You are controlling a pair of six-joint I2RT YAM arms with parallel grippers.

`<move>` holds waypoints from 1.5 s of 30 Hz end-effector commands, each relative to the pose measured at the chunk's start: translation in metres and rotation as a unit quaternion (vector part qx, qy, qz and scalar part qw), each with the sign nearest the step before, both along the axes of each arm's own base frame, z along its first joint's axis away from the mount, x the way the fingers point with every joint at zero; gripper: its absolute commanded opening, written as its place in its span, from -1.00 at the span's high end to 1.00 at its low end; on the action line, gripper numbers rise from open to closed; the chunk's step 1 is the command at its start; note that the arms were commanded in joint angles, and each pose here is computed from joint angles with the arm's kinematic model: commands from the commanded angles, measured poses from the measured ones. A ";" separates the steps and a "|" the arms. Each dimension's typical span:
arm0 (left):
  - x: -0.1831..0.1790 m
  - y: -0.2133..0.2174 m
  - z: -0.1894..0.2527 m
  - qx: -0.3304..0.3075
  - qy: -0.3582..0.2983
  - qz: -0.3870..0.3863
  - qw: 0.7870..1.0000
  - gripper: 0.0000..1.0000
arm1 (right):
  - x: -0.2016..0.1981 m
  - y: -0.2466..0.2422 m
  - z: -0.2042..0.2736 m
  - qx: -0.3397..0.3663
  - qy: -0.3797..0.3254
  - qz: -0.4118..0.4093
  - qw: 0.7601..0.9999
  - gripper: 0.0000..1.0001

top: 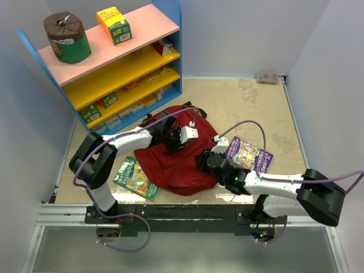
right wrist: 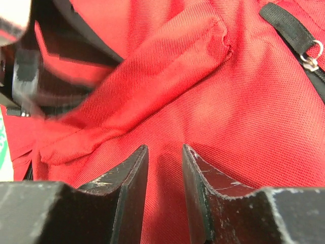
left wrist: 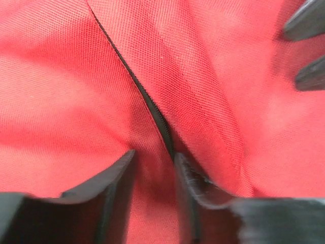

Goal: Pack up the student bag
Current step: Unzip the student bag at the center of the board, then pick up the personal item from the center of the board.

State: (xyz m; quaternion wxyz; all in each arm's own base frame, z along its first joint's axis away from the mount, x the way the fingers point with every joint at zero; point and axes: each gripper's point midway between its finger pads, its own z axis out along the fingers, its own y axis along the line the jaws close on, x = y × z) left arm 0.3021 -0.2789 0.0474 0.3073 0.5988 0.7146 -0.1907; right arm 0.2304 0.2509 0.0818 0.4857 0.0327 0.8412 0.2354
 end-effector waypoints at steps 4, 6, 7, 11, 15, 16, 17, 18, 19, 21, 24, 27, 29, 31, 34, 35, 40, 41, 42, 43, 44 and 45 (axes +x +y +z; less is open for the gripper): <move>0.023 0.010 0.011 0.017 -0.047 0.045 0.998 1.00 | -0.017 -0.020 -0.023 -0.026 0.044 -0.008 0.999 0.30; 0.026 0.007 0.032 -0.004 -0.057 0.050 0.997 1.00 | -0.015 -0.021 -0.019 -0.031 0.044 -0.014 0.998 0.31; 0.027 0.005 0.040 -0.014 -0.060 0.052 0.997 1.00 | -0.015 -0.021 -0.018 -0.030 0.046 -0.017 0.998 0.32; 0.036 0.007 0.070 -0.050 -0.056 0.080 0.994 1.00 | -0.015 -0.025 -0.016 -0.042 0.058 -0.028 0.997 0.36; 0.041 0.015 0.083 -0.068 -0.053 0.100 0.991 1.00 | -0.018 -0.027 -0.013 -0.045 0.072 -0.036 0.996 0.39; 0.042 0.017 0.086 -0.074 -0.052 0.105 0.990 1.00 | -0.018 -0.028 -0.013 -0.043 0.075 -0.038 0.996 0.40; 0.044 0.018 0.093 -0.083 -0.051 0.115 0.988 1.00 | -0.020 -0.032 -0.015 -0.054 0.081 -0.042 0.994 0.40; 0.048 0.022 0.097 -0.089 -0.050 0.125 0.987 1.00 | -0.019 -0.033 -0.012 -0.053 0.079 -0.045 0.994 0.39; 0.050 0.024 0.103 -0.098 -0.048 0.132 0.985 1.00 | -0.019 -0.034 -0.009 -0.051 0.081 -0.050 0.994 0.38; 0.057 0.030 0.110 -0.112 -0.045 0.154 0.981 1.00 | -0.018 -0.041 -0.003 -0.064 0.080 -0.067 0.993 0.33; 0.061 0.036 0.115 -0.121 -0.044 0.166 0.978 1.00 | -0.016 -0.060 0.009 -0.086 0.092 -0.123 0.984 0.10; 0.058 0.040 0.113 -0.116 -0.042 0.164 0.979 1.00 | -0.020 -0.086 0.011 -0.137 0.130 -0.197 0.962 -0.30; 0.056 0.042 0.109 -0.112 -0.044 0.162 0.979 1.00 | -0.026 -0.104 0.002 -0.183 0.163 -0.231 0.942 -0.48; 0.053 0.043 0.106 -0.109 -0.043 0.160 0.980 1.00 | -0.032 -0.111 0.003 -0.199 0.186 -0.258 0.927 -0.64; 0.049 0.047 0.102 -0.102 -0.047 0.154 0.982 1.00 | -0.036 -0.124 -0.006 -0.228 0.214 -0.298 0.902 -0.73; 0.048 0.048 0.101 -0.097 -0.048 0.150 0.983 1.00 | -0.035 -0.128 -0.011 -0.243 0.220 -0.307 0.894 -0.75; 0.042 0.060 0.095 -0.079 -0.056 0.151 0.984 1.00 | -0.020 -0.154 0.006 -0.234 0.219 -0.353 0.879 -0.74; 0.043 0.065 0.093 -0.077 -0.055 0.157 0.983 1.00 | -0.017 -0.158 0.012 -0.228 0.210 -0.360 0.880 -0.74; 0.042 0.067 0.090 -0.074 -0.054 0.157 0.983 1.00 | -0.015 -0.163 0.023 -0.201 0.199 -0.369 0.885 -0.73; 0.039 0.070 0.087 -0.072 -0.052 0.159 0.983 1.00 | -0.012 -0.164 0.027 -0.191 0.192 -0.368 0.889 -0.72; 0.039 0.071 0.086 -0.070 -0.051 0.159 0.983 1.00 | -0.014 -0.167 0.029 -0.184 0.192 -0.370 0.890 -0.71; 0.038 0.072 0.085 -0.070 -0.050 0.158 0.984 1.00 | -0.013 -0.170 0.032 -0.171 0.192 -0.374 0.891 -0.69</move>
